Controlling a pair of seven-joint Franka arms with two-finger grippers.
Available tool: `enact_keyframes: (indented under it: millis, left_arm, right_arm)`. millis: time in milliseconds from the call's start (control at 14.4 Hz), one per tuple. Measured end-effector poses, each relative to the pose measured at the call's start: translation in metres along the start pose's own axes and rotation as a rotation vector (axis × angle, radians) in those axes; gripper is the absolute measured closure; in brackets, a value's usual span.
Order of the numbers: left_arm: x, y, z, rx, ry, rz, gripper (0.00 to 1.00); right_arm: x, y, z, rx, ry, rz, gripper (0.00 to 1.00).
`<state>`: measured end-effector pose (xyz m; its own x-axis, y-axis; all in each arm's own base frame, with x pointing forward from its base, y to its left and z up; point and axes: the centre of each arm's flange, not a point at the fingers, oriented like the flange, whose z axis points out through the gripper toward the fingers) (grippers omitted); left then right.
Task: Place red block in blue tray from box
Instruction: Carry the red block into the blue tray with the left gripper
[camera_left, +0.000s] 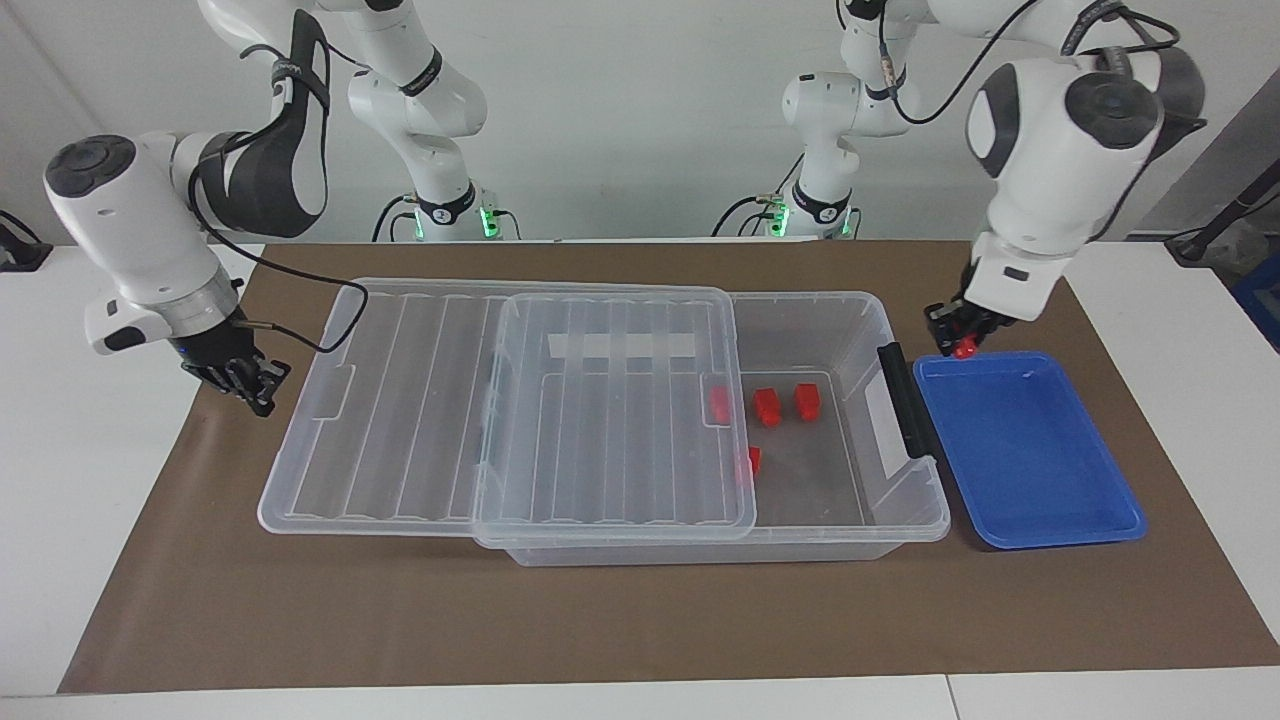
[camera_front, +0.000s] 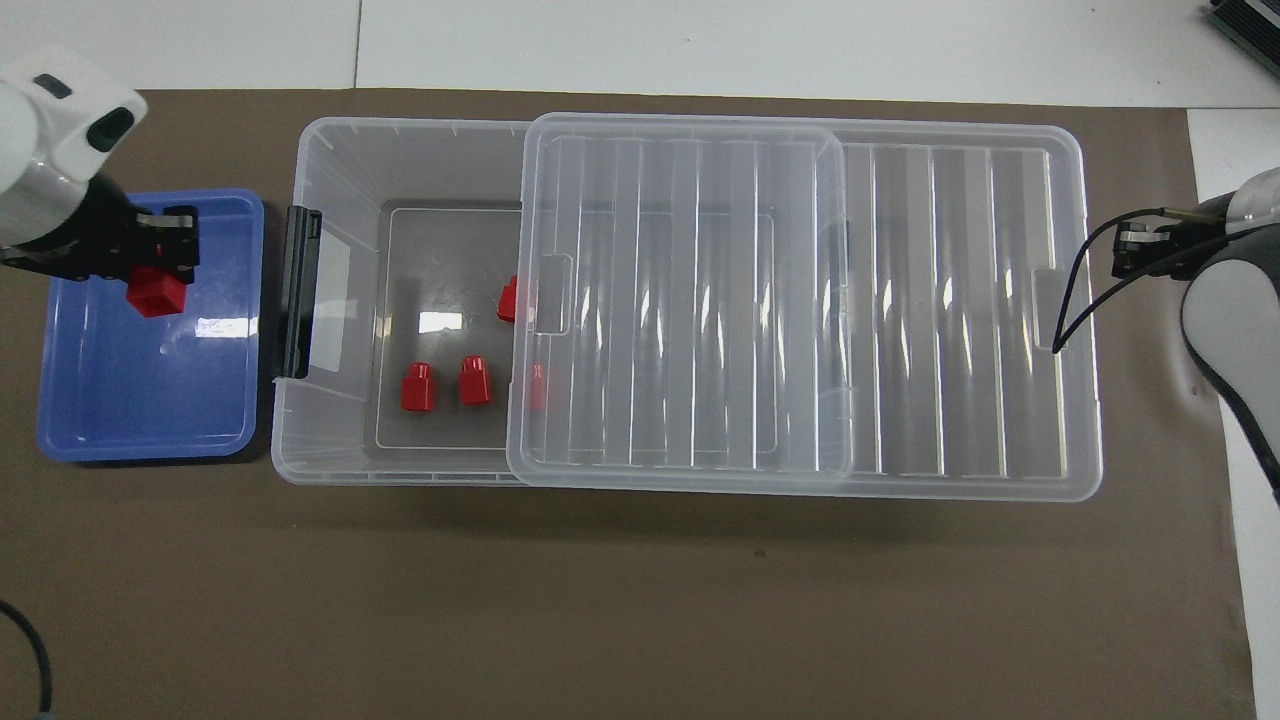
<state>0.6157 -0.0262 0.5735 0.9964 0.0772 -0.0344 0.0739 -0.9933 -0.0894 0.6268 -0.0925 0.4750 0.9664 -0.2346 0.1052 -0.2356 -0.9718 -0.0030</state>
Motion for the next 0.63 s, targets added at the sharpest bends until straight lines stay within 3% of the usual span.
enact_keyframes:
  millis: [209,417,626]
  left_arm:
    - [0.008,-0.073,0.007,-0.023,0.048,0.105,0.66]
    - [0.016,-0.087,0.045,-0.011,0.154,0.215,0.66]
    - [0.017,-0.103,0.081,0.004,0.196,0.282,0.66]
  right_arm:
    - [0.001,-0.006,0.007,0.002,-0.008,-0.015,0.99]
    - [0.0,-0.015,0.007,0.006,-0.007,-0.03,0.99]
    - [-0.002,-0.027,0.006,0.009,-0.007,-0.05,0.99]
